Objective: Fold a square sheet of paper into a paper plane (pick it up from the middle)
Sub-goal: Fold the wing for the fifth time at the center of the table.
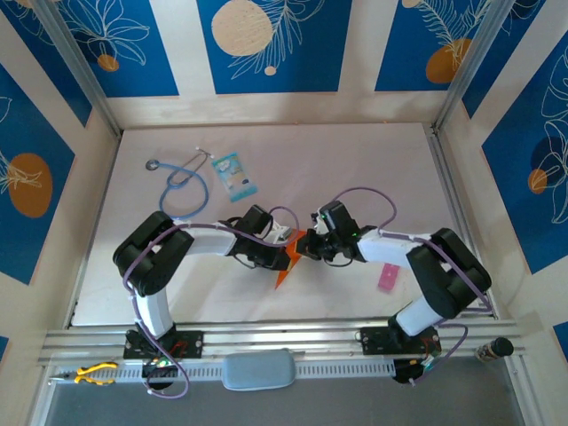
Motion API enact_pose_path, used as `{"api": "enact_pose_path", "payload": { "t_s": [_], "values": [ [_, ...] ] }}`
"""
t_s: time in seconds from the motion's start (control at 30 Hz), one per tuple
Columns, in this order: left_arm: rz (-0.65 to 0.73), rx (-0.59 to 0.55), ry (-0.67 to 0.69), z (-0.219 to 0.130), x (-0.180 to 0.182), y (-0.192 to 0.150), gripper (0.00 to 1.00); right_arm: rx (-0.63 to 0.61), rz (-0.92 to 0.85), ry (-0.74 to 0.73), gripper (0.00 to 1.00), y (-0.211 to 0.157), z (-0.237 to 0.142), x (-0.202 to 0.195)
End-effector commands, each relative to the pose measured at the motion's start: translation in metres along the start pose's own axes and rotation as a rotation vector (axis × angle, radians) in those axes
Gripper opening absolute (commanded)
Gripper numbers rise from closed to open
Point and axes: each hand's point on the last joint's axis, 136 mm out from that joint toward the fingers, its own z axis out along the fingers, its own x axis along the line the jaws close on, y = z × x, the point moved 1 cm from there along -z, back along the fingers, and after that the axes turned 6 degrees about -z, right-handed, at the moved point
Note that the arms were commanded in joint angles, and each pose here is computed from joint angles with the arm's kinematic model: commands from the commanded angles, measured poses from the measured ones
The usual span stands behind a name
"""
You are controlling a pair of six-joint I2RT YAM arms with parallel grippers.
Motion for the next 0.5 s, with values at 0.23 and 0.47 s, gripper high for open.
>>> {"api": "enact_pose_path", "payload": {
  "t_s": [0.23,0.47],
  "values": [
    [-0.105,0.111,0.122,0.002,0.04,-0.039,0.0,-0.027,0.052,-0.074,0.09,0.019,0.017,-0.026],
    [-0.101,0.123,0.141,0.002,0.044,-0.044,0.0,-0.047,0.123,-0.095,0.09,0.027,0.018,-0.05]
  ]
}}
